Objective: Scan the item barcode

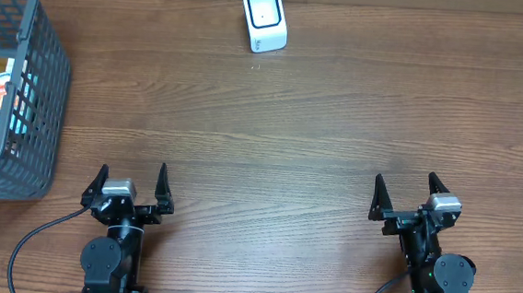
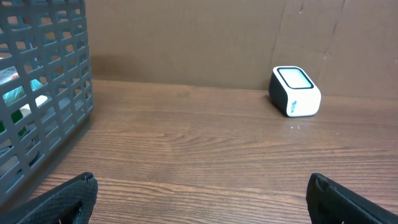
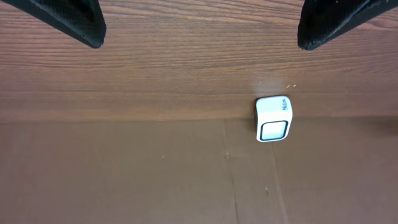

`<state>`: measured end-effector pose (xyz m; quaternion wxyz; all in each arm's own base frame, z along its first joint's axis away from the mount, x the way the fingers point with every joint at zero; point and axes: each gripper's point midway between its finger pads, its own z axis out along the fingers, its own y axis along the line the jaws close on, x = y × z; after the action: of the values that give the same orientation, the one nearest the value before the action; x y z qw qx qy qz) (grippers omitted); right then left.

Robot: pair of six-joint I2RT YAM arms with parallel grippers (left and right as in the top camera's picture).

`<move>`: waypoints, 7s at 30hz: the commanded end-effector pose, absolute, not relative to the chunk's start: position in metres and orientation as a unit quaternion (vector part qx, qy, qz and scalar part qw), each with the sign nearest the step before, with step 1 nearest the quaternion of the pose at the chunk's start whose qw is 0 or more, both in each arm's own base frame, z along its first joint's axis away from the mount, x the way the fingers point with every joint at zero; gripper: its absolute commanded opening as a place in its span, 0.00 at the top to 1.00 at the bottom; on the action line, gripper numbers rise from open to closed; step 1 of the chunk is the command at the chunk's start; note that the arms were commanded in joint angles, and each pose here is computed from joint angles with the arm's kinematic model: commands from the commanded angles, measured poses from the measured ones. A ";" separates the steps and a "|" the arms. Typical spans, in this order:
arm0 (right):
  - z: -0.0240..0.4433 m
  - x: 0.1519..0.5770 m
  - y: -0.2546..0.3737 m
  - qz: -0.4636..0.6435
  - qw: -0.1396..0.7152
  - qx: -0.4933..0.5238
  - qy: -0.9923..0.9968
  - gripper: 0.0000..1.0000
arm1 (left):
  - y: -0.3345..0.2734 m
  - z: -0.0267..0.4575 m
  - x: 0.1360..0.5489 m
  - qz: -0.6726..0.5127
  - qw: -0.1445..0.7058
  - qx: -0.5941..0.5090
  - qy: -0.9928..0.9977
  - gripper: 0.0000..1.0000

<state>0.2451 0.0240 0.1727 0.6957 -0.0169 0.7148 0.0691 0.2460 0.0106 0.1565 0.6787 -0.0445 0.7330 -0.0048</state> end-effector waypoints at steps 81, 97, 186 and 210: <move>0.170 0.245 0.022 0.064 0.697 -0.015 0.714 0.00 | 0.007 0.156 0.246 -0.004 0.680 -0.032 0.733 0.00; 0.170 0.245 0.022 0.064 0.697 -0.015 0.714 0.00 | 0.007 0.156 0.246 -0.004 0.680 -0.032 0.733 0.00; 0.170 0.245 0.022 0.064 0.697 -0.015 0.714 0.00 | -0.046 0.227 0.231 -0.116 0.738 0.083 0.660 0.00; 0.170 0.245 0.022 0.064 0.697 -0.015 0.714 0.00 | -0.009 0.568 0.092 0.045 0.885 0.052 0.460 0.00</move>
<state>0.2451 0.0240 0.1732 0.6964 -0.0170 0.7142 0.0690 0.0763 -0.0218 0.5363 0.8949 0.0704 0.4406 0.0068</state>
